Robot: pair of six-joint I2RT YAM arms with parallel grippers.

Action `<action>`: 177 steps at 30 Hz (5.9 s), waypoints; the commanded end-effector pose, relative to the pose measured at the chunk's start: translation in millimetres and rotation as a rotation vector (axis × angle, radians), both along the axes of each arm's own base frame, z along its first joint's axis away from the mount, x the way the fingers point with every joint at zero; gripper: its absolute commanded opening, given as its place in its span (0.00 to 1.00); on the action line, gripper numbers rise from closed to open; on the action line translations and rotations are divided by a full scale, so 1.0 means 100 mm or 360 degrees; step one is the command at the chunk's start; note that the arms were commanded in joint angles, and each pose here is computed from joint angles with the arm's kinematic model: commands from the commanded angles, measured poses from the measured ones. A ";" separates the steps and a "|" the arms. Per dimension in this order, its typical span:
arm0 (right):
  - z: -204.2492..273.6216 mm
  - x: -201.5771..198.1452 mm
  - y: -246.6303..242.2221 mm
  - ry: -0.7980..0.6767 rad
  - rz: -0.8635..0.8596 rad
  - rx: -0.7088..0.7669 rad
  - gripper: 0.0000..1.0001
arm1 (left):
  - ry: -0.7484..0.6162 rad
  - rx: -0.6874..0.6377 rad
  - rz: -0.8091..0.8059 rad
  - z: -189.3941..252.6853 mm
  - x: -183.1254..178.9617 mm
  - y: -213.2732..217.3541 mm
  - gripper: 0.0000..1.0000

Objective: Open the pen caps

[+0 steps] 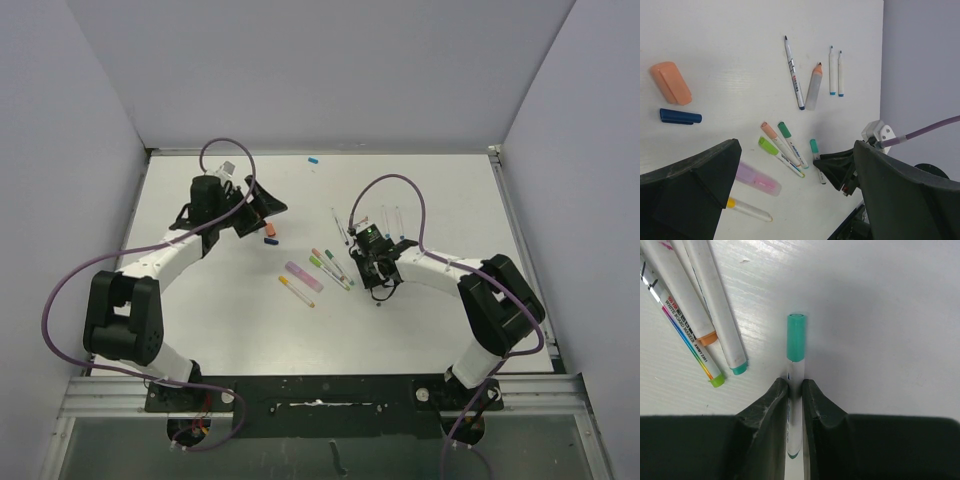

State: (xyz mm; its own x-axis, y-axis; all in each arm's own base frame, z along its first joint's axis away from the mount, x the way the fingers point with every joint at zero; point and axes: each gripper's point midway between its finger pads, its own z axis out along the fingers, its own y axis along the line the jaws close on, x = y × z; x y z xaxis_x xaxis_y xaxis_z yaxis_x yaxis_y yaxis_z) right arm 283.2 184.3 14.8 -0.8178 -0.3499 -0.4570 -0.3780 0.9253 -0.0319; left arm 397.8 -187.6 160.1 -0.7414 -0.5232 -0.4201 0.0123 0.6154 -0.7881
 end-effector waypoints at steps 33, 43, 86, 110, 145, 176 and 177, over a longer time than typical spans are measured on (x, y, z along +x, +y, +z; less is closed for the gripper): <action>1.47 0.83 1.40 -0.0502 0.0517 0.0732 0.00 | -0.0085 -0.0083 -0.0243 0.04 -0.04 -0.94 0.92; 1.51 0.74 1.55 -0.0520 0.0592 0.0785 0.00 | -0.0094 -0.0142 -0.0259 0.06 -0.01 -1.00 0.75; 1.49 0.75 1.65 -0.0506 0.0586 0.0845 0.03 | -0.0166 -0.0232 -0.0326 0.26 -0.08 -1.09 0.00; 1.18 0.12 1.12 -0.0354 0.0532 0.0767 0.00 | -0.0232 -0.0172 0.0074 0.33 0.78 -0.27 0.00; 0.84 1.98 1.57 -0.0747 0.0438 0.0388 0.00 | 0.0247 0.0258 0.0198 -0.93 -0.24 0.47 0.08; 0.72 2.20 1.43 -0.0771 0.0403 0.0397 0.53 | 0.0053 0.0166 0.0279 -0.44 -0.12 0.63 0.98; 0.79 2.19 1.42 -0.0792 0.0407 0.0401 0.53 | 0.0014 0.0154 0.0280 -0.33 -0.09 0.63 0.98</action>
